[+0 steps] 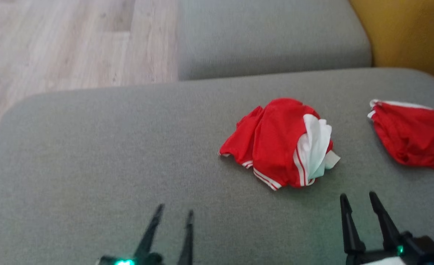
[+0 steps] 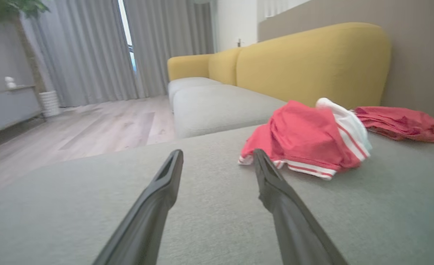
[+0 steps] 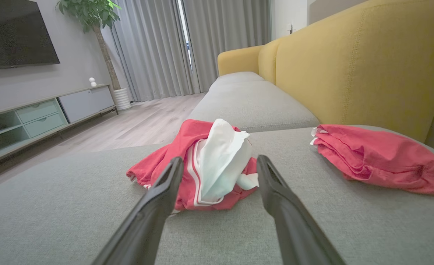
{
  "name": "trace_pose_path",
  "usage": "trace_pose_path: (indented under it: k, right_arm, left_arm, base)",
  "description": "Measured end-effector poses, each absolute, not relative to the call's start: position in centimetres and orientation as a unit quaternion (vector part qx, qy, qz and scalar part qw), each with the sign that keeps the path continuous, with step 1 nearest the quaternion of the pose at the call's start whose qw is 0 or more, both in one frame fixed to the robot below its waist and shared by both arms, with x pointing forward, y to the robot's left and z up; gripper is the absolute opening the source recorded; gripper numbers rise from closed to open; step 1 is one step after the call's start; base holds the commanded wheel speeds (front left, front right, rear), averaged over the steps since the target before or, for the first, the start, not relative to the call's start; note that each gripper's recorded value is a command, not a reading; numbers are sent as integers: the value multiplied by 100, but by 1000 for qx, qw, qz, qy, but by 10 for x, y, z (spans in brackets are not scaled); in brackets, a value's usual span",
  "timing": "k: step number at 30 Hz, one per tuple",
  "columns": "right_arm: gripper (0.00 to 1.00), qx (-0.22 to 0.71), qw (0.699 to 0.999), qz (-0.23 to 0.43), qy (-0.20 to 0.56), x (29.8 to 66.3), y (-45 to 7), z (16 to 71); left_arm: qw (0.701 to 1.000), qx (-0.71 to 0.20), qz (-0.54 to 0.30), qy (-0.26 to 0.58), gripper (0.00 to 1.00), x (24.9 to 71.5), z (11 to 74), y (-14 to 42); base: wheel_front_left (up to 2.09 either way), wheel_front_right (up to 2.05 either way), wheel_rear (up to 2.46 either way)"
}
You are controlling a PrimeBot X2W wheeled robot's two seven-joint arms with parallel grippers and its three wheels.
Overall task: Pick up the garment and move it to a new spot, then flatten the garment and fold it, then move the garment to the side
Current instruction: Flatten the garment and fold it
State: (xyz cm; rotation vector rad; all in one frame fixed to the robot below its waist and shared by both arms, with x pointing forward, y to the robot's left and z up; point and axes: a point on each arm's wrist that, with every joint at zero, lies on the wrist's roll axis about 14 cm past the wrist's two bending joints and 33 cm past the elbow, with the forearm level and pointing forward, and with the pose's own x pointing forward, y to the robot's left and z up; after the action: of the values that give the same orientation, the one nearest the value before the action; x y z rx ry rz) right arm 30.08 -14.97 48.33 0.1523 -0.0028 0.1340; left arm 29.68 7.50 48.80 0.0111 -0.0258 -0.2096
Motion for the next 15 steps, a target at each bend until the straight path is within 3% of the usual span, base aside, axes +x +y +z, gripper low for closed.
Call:
trace_pose_path:
  k: [7,15]
  right_arm:
    - [100,70,995,68,12,327,-153,477]
    - [100,63,997,48,2,368,-170,480]
  left_arm:
    - [973,26,-227,40,100,321,453,23]
    - [920,86,-376,68,100,359,422,-39]
  base:
    - [0,0,0]
    - [0,0,0]
